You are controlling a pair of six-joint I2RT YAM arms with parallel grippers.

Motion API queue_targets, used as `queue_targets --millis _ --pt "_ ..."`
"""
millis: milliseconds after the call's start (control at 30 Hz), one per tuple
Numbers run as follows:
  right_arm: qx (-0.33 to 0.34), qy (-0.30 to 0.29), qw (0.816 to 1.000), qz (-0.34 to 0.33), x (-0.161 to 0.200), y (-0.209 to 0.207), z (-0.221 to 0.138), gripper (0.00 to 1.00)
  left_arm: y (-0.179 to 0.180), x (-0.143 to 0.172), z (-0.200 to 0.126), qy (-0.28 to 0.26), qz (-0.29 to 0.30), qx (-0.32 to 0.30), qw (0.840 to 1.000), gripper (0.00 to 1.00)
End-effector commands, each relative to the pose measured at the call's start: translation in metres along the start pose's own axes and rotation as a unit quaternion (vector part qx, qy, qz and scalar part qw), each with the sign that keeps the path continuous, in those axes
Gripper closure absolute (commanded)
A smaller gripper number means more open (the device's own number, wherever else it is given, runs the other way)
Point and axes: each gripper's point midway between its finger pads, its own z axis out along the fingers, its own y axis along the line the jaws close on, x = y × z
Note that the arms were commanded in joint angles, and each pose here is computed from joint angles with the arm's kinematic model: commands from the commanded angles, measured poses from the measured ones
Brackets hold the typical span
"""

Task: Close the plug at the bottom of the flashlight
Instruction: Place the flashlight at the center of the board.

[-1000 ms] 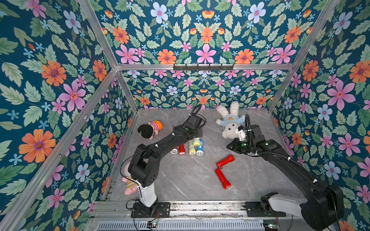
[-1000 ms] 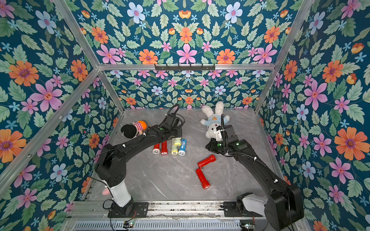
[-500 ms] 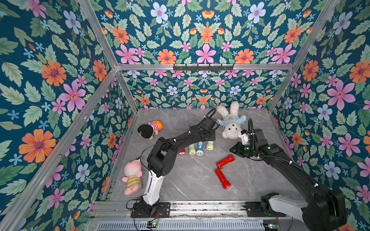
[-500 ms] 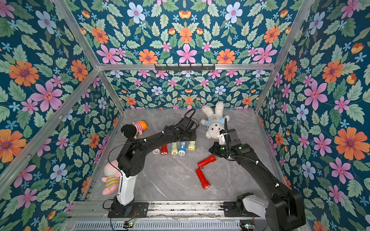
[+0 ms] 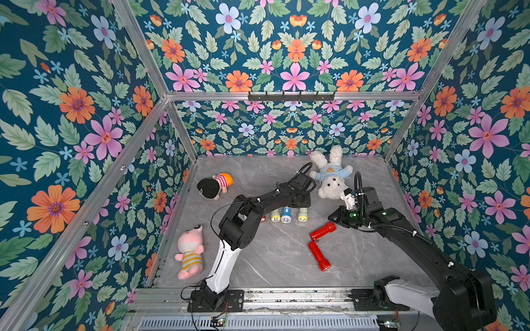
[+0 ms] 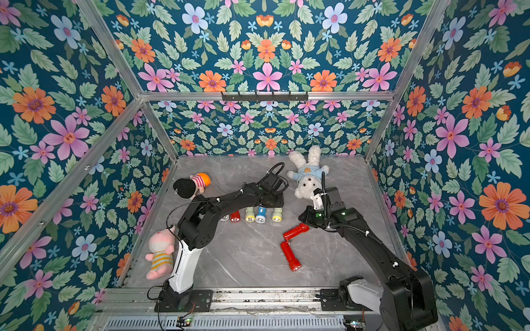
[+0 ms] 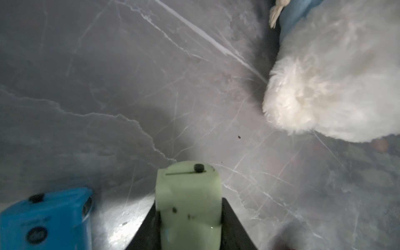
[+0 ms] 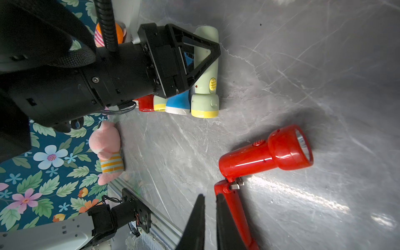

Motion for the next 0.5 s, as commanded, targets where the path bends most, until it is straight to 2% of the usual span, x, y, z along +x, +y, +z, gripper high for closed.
queue_targets --millis 0,367,467 --pt "-0.007 -0.004 1.000 -0.009 -0.002 0.003 0.001 0.85 -0.002 0.001 0.001 0.001 -0.008 0.001 1.000 1.00" --pt "-0.007 -0.002 1.000 -0.007 -0.001 0.000 0.003 0.83 0.009 0.018 0.010 0.017 -0.007 -0.021 1.000 1.00" --pt "-0.007 -0.001 1.000 -0.006 0.000 0.000 0.004 0.82 0.012 0.022 0.010 0.020 -0.009 -0.025 0.999 0.87"
